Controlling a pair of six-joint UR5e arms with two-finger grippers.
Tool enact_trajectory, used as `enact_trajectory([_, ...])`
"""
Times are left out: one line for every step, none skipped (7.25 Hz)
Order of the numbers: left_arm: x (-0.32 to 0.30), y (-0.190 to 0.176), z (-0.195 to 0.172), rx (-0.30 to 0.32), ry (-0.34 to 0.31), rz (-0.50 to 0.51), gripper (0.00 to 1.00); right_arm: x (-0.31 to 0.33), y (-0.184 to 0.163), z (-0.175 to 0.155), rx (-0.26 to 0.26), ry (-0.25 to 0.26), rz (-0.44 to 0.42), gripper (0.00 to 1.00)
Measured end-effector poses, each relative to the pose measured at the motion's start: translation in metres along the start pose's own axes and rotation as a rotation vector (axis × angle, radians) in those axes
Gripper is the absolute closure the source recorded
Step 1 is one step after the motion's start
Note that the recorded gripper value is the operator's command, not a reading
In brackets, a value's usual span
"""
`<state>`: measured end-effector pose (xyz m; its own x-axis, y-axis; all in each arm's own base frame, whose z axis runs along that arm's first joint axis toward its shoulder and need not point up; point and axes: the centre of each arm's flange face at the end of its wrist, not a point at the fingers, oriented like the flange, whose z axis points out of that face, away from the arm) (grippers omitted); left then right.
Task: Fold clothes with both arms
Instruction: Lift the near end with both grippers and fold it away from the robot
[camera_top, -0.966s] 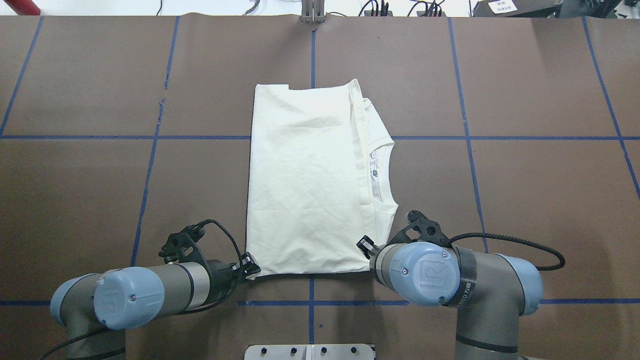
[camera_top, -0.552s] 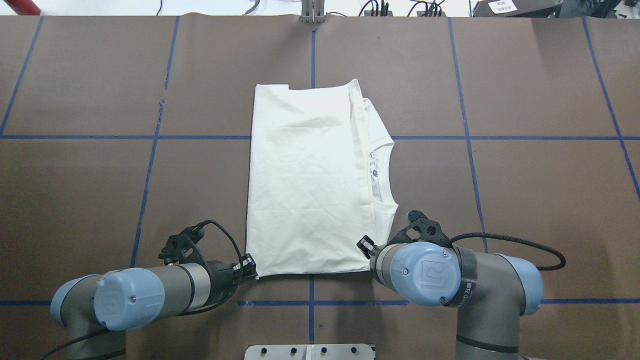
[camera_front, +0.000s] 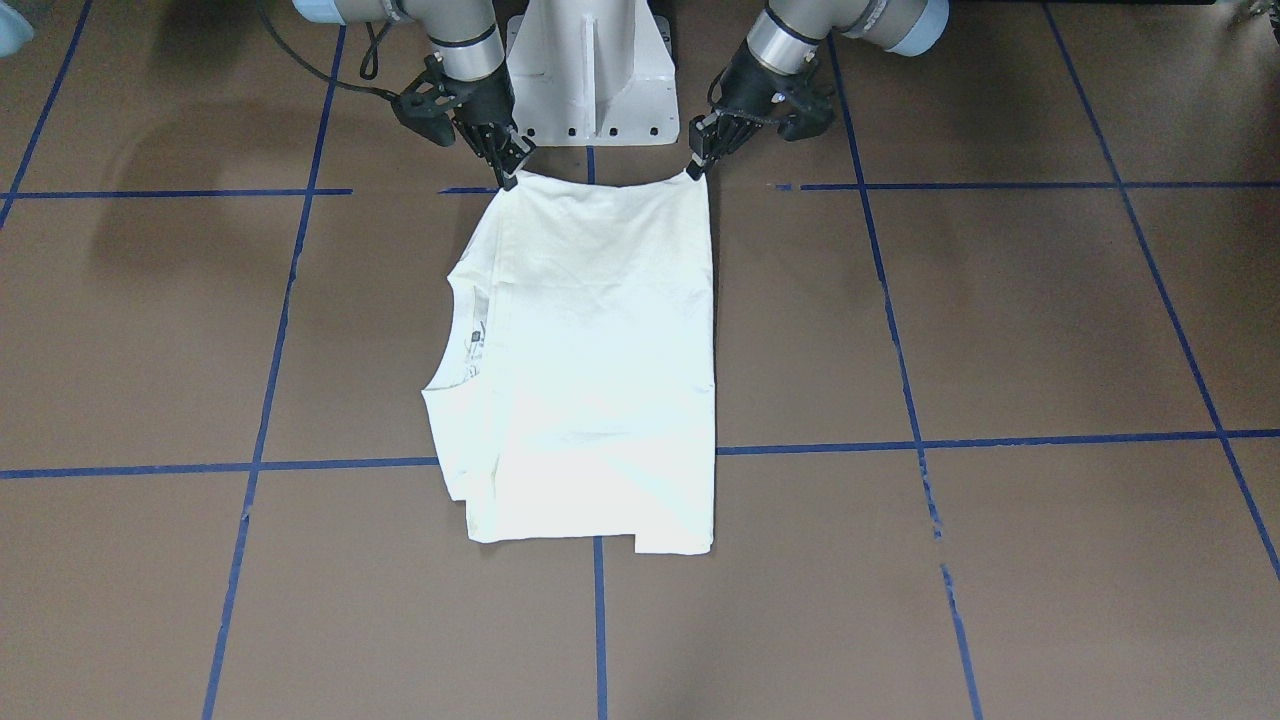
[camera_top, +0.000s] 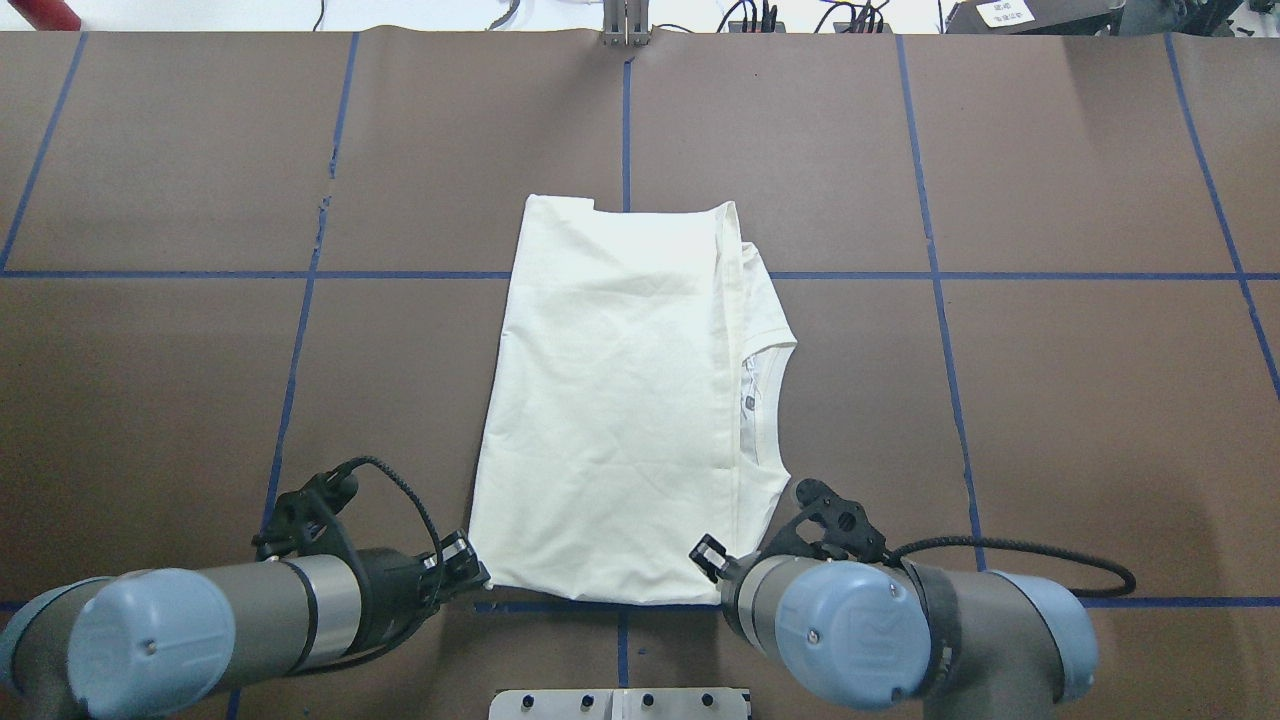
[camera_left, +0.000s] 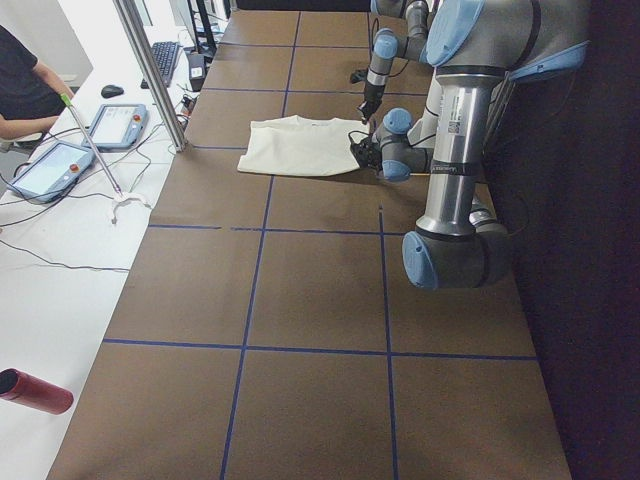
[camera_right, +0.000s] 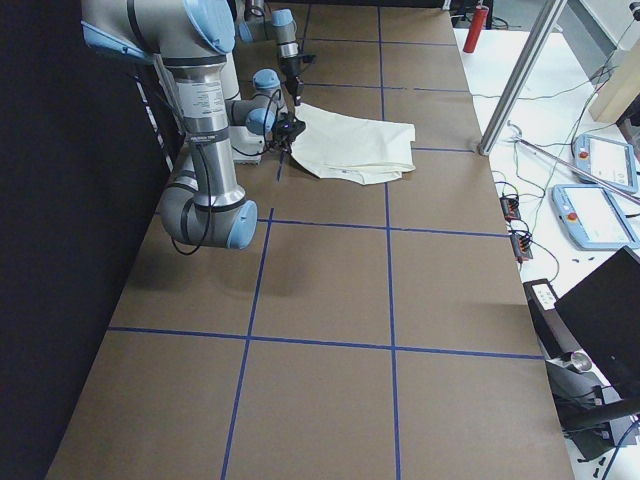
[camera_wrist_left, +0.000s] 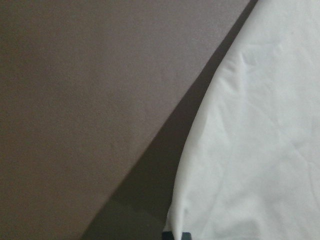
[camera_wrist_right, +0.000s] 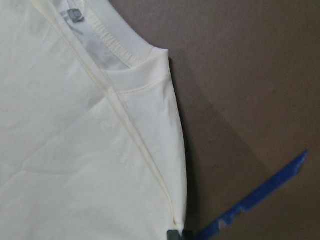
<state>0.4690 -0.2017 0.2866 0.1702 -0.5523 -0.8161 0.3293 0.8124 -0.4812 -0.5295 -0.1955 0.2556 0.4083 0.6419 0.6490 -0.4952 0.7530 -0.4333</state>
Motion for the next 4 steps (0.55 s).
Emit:
enact_trajectory([-0.005,0.023,-0.017,-0.014,-0.001,-0.028,1.00,0.018,0.012,-0.016,-0.022,-0.012,-0.026,1.00])
enact_trajectory([-0.003,0.038,-0.029,-0.018,0.003,-0.038,1.00,0.028,0.010,-0.031,-0.029,-0.027,-0.033,1.00])
enact_trajectory([0.010,0.041,-0.036,0.000,0.010,-0.038,1.00,0.026,-0.002,-0.043,-0.020,-0.048,-0.023,1.00])
enact_trajectory([0.050,0.027,-0.034,0.060,0.033,-0.008,1.00,0.015,-0.020,-0.051,0.001,-0.075,-0.004,1.00])
